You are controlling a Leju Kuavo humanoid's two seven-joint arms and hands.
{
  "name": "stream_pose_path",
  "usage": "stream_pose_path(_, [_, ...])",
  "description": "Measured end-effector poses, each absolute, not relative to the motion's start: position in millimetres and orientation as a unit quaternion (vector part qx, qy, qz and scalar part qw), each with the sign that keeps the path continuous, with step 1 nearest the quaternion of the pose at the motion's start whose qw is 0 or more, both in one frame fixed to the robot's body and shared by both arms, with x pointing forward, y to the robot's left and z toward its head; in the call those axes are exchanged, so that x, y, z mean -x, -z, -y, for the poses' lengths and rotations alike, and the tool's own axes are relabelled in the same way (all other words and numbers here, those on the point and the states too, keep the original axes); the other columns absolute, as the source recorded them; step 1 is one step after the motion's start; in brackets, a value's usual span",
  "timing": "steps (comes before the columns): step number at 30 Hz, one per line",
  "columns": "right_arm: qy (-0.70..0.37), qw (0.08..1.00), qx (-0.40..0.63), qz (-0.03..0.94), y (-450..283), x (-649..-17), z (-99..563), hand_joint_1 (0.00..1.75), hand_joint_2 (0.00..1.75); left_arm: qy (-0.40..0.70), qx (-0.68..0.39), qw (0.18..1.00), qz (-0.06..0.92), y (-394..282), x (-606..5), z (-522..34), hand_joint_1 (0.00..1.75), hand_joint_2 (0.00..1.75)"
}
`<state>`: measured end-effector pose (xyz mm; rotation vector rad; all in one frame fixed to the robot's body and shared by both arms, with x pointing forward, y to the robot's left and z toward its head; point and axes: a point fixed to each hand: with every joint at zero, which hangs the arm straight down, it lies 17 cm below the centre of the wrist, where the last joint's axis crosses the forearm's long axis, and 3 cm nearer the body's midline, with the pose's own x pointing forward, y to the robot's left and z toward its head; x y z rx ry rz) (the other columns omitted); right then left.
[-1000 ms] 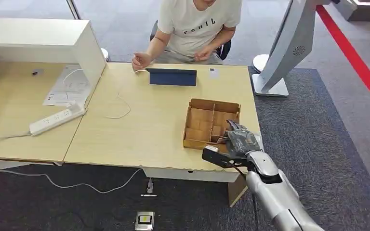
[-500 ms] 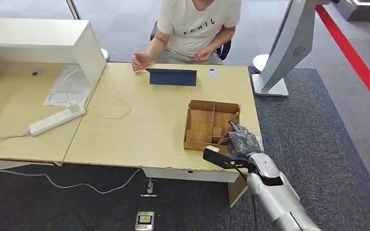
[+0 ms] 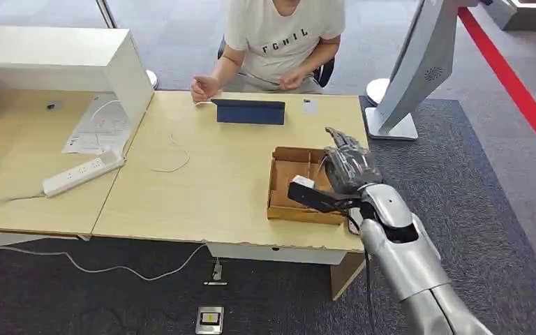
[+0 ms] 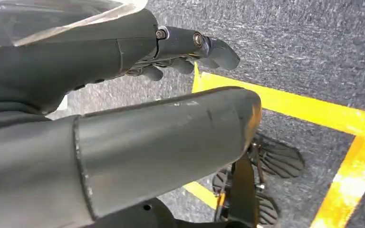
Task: Pass the card to the sensor for recognition and then transmit it.
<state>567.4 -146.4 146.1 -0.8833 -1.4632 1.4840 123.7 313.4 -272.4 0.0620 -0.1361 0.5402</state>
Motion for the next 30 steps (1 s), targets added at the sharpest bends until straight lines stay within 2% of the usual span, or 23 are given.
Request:
stream_pose_path(16, [-0.57,0.303,0.418,0.639,-276,-615,91,1.75,1.75,-0.288,-0.023,0.954,0.086,270,-131,-324,0.0,0.0])
stream_pose_path(30, [-0.61,0.314,0.412,0.599,-263,-629,75,1.75,1.75,-0.18,0.034,0.979,0.09,266,-130,-311,0.0,0.0])
